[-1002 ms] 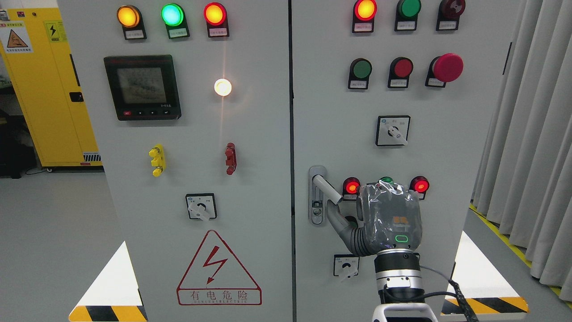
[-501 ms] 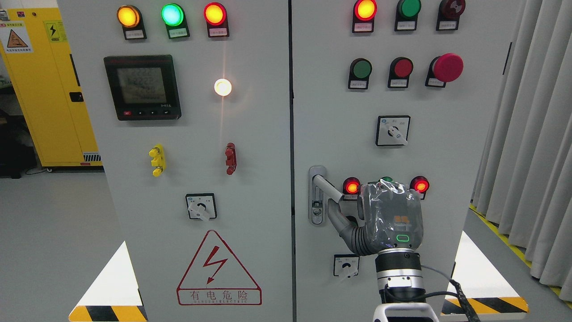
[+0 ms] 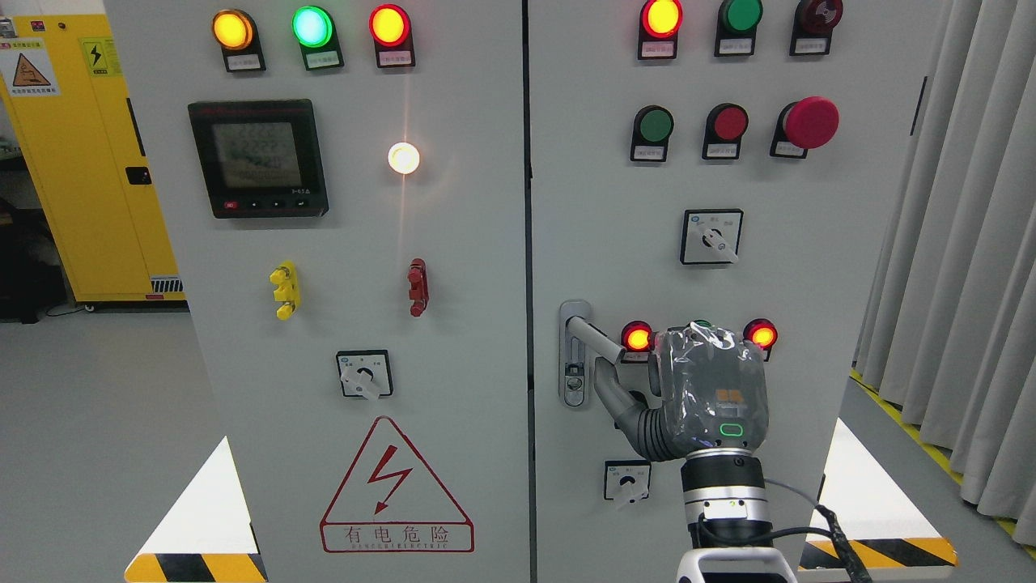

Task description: Release door handle

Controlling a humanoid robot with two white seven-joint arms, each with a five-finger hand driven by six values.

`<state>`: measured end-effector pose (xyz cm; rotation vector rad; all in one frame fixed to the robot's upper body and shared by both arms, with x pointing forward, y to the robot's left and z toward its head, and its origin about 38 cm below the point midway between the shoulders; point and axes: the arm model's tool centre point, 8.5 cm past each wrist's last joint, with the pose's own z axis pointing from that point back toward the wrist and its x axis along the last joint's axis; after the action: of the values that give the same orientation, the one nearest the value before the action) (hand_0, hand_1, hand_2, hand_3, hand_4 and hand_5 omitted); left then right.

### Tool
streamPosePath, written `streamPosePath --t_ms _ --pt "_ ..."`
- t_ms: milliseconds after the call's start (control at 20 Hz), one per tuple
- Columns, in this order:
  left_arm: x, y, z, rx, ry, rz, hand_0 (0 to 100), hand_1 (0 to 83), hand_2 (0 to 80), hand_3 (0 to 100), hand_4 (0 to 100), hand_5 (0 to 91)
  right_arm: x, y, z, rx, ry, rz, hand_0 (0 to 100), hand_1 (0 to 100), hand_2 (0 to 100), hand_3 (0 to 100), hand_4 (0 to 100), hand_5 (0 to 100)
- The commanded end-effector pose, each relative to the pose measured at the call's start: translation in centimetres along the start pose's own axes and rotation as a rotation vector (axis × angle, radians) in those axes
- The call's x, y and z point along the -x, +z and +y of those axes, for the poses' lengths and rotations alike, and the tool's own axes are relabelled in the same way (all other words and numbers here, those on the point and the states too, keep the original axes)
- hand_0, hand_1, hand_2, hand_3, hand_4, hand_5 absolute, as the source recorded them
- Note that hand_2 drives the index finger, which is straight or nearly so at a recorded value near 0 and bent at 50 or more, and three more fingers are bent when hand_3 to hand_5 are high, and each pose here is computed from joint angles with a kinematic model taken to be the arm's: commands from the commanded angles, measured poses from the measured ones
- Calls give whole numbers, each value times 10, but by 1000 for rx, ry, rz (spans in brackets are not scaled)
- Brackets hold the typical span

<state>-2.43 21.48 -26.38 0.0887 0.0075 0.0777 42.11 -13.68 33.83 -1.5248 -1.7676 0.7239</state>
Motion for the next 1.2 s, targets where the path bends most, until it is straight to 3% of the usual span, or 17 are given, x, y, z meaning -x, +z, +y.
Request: streamPosePath --t_ms 0,1152 --pt "-5 0 -1 2 2 -15 120 556 0 0 0 0 0 -1 -2 8 0 -1 385 301 1000 1000 1000 1000" --pt "-5 0 -1 2 2 -15 120 556 0 0 0 0 7 -6 -7 22 15 3 378 315 1000 1000 1000 1000"
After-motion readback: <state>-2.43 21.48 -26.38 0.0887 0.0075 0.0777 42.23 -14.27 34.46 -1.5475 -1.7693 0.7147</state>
